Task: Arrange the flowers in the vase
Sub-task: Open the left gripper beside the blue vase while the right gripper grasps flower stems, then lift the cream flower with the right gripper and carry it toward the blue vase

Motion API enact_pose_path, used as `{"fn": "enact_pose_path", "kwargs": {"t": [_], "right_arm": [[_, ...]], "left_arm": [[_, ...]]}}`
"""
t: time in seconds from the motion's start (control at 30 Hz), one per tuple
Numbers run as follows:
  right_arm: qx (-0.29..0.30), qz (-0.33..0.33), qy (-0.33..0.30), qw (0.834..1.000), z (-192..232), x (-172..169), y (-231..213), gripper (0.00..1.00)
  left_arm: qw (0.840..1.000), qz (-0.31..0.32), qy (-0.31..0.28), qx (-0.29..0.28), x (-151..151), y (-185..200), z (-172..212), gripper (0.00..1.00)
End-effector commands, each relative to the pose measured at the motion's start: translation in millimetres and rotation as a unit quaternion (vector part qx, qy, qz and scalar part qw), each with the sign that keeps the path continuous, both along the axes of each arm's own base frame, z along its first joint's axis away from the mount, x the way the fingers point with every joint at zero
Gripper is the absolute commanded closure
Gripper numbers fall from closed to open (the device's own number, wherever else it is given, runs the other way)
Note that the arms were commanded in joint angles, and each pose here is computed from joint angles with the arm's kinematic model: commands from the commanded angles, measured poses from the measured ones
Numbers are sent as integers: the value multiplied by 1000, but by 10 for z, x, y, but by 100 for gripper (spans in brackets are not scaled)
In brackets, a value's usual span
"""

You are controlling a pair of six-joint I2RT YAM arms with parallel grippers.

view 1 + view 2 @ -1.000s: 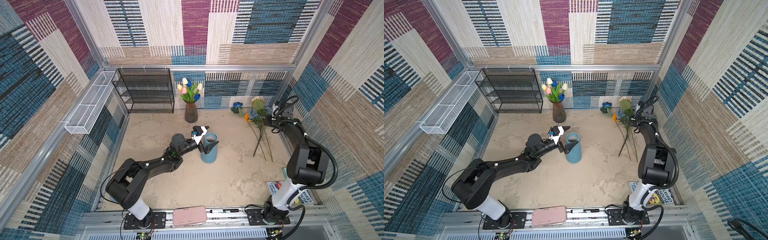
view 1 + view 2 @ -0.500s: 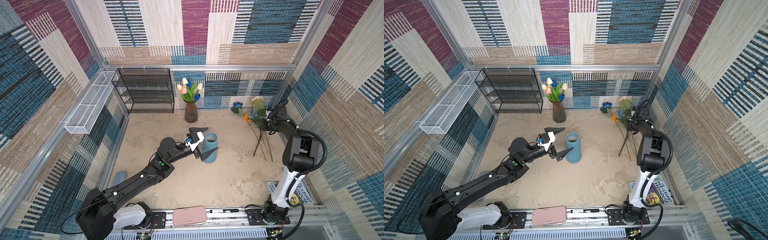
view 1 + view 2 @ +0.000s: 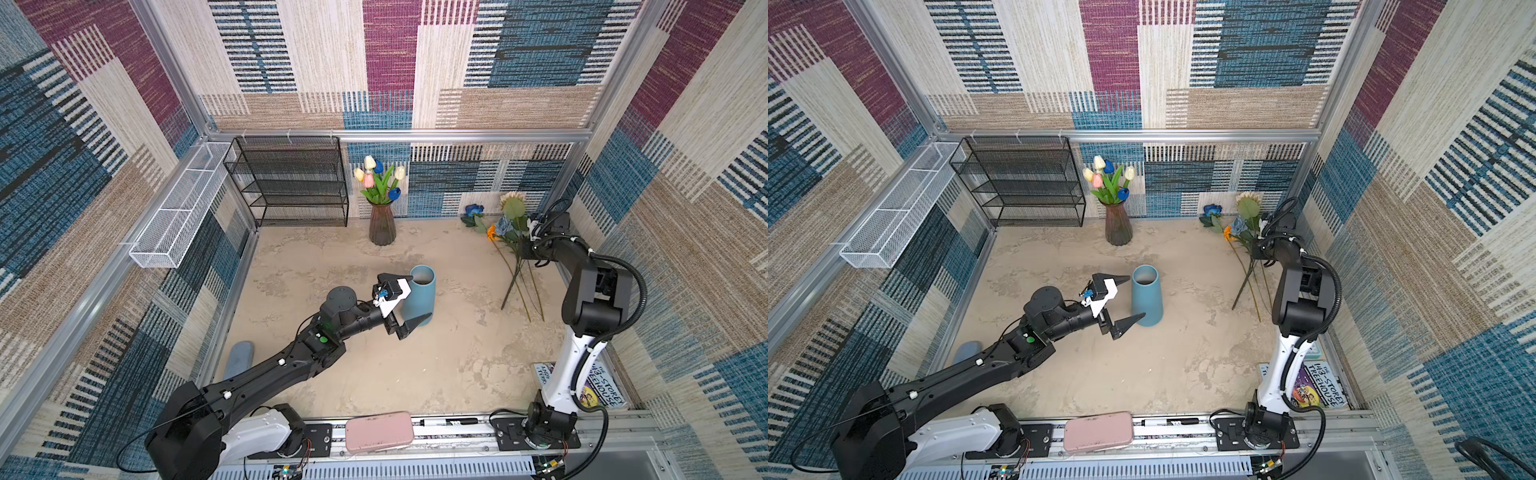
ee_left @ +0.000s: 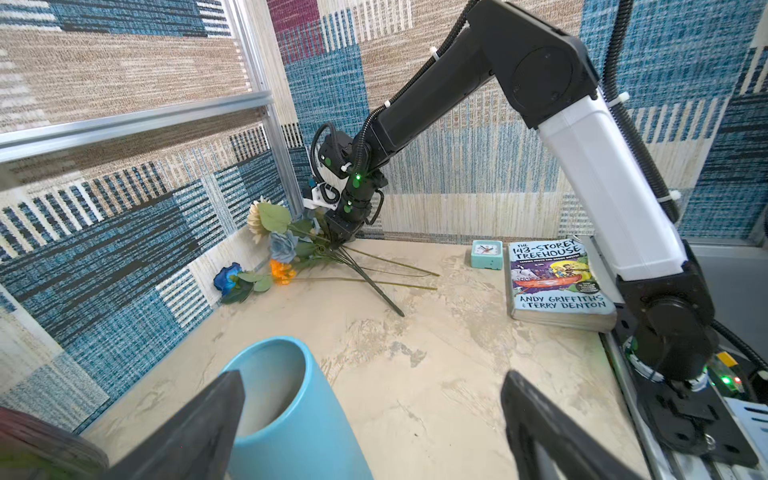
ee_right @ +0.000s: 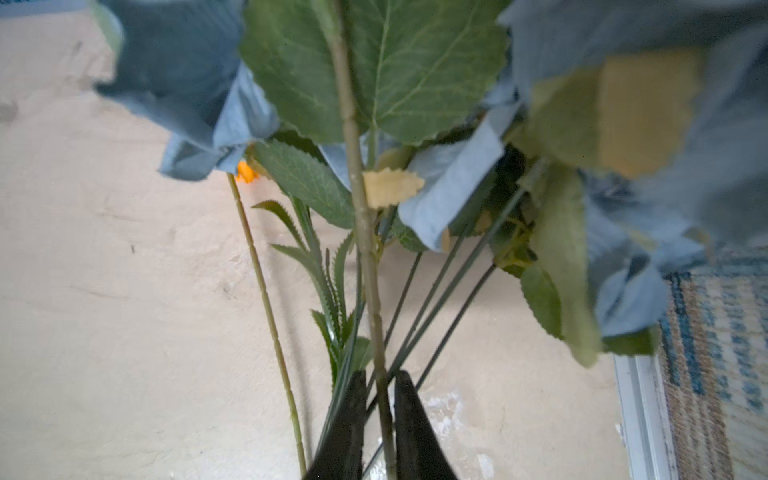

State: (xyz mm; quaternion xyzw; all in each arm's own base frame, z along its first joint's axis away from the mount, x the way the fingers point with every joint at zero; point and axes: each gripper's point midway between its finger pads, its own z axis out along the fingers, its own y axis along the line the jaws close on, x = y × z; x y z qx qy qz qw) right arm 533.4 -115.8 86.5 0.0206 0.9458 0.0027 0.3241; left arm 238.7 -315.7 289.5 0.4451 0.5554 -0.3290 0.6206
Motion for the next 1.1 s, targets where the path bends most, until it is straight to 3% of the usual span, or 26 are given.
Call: {"fn": "enact_pose_path", "kwargs": {"t": [0.0,0.27,0.7,1.07], "right_arm": [[7,8,-17,1000,121,33,38,85],[6,9,-35,999,306,7,57,92],[16,11,-35,999,256,-31,101,100],[15,11,-94,995,821,-24,133,100]], "left_arm": [[1000,12,-6,2,28,20,4,1],[1000,22,-11,4,50,48,5,1],[999,41,-24,9,58,126,-32,1],[997,59,-40,-7,94,168,21,1]]}}
